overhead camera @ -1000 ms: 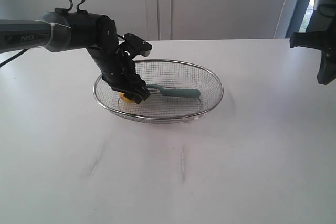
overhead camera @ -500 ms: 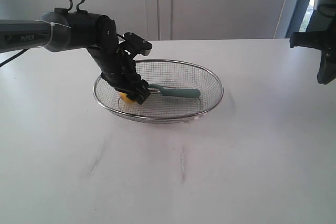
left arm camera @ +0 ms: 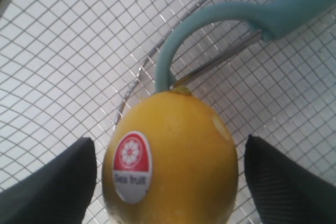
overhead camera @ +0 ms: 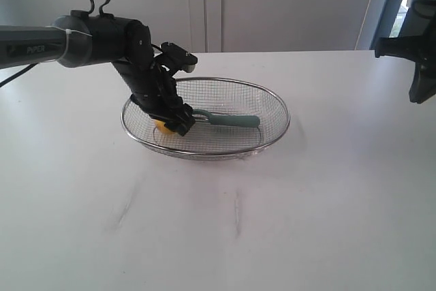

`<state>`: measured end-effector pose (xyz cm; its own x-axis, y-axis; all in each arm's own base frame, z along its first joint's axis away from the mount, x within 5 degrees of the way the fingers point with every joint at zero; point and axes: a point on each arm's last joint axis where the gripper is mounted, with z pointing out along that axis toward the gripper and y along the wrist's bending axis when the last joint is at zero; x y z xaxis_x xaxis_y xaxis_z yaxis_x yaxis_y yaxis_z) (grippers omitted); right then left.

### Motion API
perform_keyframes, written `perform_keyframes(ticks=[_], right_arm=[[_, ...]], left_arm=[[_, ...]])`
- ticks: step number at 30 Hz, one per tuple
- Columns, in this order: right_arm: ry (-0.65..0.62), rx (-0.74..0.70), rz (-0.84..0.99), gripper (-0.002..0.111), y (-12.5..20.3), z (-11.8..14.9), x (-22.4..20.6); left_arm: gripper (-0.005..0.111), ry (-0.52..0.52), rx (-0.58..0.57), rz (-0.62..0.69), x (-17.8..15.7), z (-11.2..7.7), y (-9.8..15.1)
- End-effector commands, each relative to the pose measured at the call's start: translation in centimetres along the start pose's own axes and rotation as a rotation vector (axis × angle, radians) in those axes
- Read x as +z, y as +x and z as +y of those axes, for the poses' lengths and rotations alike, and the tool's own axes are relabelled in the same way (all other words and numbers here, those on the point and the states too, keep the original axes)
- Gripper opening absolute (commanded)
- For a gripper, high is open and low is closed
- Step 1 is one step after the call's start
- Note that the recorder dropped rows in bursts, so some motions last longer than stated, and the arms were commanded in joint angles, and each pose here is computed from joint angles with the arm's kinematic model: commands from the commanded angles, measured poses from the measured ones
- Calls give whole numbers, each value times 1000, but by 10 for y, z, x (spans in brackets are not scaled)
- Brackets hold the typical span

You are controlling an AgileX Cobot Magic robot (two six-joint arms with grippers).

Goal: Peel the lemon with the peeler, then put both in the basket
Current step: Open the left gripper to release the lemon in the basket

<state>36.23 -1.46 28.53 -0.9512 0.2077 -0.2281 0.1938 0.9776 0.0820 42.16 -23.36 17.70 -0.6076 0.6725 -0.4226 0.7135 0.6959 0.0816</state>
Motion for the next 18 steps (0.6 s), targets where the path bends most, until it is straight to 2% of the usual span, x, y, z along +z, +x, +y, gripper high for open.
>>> perform_keyframes(ticks=[1,12,18], right_arm=[[2,3,-13,0,1,-3,-3],[-8,3,-84,0,-6,-2,-3],[-14,3,-130,0,-10,-2,-3]], left_arm=[[80,15,-17,-2,-4,-3,-2],[80,-15,14,-12,-30,-1,-6],[80,-34,45,30,-49,0,-4]])
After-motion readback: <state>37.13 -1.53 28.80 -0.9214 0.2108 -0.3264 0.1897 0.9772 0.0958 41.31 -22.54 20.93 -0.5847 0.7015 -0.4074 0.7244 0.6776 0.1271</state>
